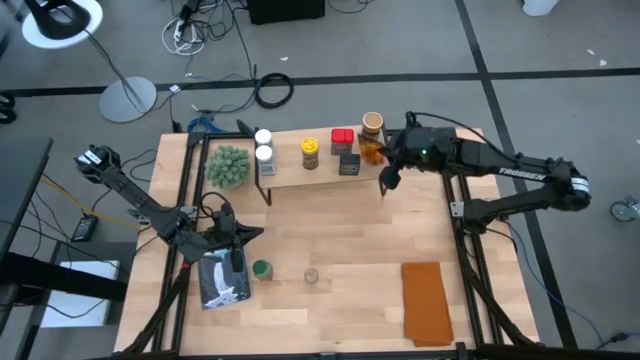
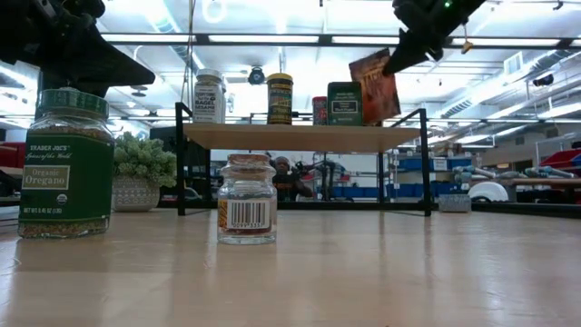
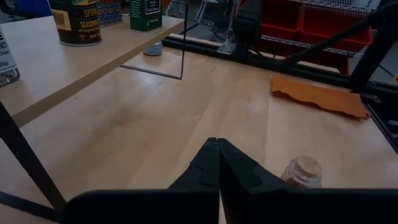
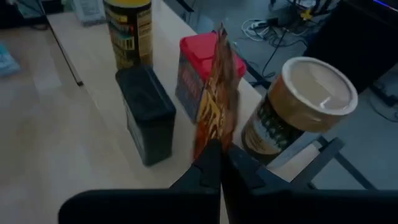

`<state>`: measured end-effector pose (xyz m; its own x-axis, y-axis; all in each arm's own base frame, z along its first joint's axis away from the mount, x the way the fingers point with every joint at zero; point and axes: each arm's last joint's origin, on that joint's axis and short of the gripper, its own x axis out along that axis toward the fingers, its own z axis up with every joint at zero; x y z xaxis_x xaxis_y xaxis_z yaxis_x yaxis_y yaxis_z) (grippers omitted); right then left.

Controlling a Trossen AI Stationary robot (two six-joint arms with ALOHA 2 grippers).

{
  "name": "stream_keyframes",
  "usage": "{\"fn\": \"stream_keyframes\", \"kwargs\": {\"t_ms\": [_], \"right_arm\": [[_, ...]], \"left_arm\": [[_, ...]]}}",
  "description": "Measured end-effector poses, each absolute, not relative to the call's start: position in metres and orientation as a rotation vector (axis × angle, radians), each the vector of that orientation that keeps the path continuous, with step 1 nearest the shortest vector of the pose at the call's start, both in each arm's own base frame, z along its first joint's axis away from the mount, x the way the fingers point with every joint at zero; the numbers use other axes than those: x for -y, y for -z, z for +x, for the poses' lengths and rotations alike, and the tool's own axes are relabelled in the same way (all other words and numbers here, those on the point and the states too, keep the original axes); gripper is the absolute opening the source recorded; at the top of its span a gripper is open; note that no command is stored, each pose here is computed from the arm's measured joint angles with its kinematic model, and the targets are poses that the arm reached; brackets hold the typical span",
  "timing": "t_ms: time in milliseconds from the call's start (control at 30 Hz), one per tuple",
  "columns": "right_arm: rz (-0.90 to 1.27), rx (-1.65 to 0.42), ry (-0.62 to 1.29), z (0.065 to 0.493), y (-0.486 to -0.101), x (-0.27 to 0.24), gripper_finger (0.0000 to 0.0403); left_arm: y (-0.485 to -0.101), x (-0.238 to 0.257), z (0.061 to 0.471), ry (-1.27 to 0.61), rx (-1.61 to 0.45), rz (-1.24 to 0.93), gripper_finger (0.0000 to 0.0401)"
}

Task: Shelf spices
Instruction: Put the orange seasoning bag on the shelf

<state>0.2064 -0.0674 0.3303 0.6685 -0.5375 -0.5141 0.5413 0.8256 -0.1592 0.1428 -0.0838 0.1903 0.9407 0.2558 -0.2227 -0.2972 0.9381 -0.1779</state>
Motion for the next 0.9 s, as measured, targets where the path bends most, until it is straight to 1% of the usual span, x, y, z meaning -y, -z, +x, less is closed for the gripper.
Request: {"fn": "stream_keyframes", "kwargs": {"t_ms": [167, 533, 733, 900], "right_arm": [[0.062, -0.582, 0.632, 0.203, -0.327, 0.075, 0.0006], [0.084, -0.599, 0.613, 0.203, -0.319, 0.076, 0.0049], [0.082, -0.586, 0.613, 0.199, -0.322, 0.075, 0.0069], [0.081, -0.530, 0.614, 0.188, -0.333, 0.071, 0.0082]], "left_arm": [[-0.190, 0.084, 0.143, -0.284, -0.198, -0.212, 0.0001], [-0.190, 0.084, 0.143, -0.285, -0.197, -0.212, 0.0001], [-0.190, 0.084, 0.143, -0.284, -0.197, -0.213, 0.0001], [-0.190, 0.084, 0.143, -0.284, -0.197, -0.213, 0.0001]]}}
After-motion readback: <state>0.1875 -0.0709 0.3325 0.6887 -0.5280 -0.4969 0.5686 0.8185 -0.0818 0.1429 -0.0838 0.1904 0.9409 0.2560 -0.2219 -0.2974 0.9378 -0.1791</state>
